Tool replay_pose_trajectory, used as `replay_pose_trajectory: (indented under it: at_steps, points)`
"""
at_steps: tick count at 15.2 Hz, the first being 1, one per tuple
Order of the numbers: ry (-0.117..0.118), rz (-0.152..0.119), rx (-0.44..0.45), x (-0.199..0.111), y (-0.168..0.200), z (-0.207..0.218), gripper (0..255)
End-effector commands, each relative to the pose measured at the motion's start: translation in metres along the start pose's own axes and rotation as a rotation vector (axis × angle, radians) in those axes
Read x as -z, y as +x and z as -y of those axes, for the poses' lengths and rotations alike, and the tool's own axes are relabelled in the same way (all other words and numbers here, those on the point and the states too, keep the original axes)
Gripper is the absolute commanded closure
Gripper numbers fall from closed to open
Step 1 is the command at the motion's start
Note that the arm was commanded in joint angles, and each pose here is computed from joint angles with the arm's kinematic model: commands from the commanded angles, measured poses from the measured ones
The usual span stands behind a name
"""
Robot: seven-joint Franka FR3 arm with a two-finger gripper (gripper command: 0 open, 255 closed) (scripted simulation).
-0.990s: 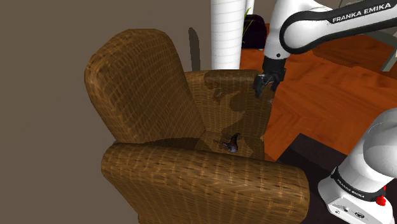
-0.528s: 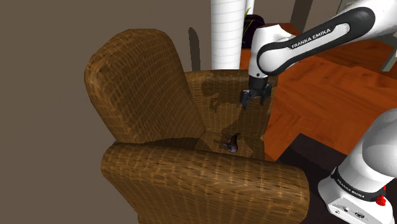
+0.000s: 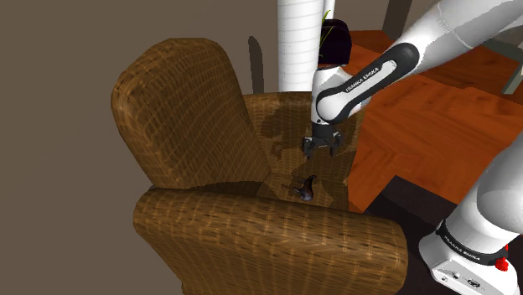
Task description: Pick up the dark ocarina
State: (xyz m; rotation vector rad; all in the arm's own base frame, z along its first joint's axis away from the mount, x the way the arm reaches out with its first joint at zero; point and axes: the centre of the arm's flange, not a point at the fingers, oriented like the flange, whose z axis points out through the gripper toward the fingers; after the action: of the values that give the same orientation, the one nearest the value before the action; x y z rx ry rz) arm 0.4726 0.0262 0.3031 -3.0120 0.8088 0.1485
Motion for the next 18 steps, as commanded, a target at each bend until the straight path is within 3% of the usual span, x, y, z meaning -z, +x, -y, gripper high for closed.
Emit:
replay_pose_trajectory:
  at_steps: [1,10,18]
  points:
    - [-0.001,0.017,-0.045,-0.029,0.012,0.006,0]
    - [-0.008,0.091,-0.236,-0.141,0.061,0.026,0]
    - [-0.009,0.095,-0.245,-0.186,0.067,0.027,0]
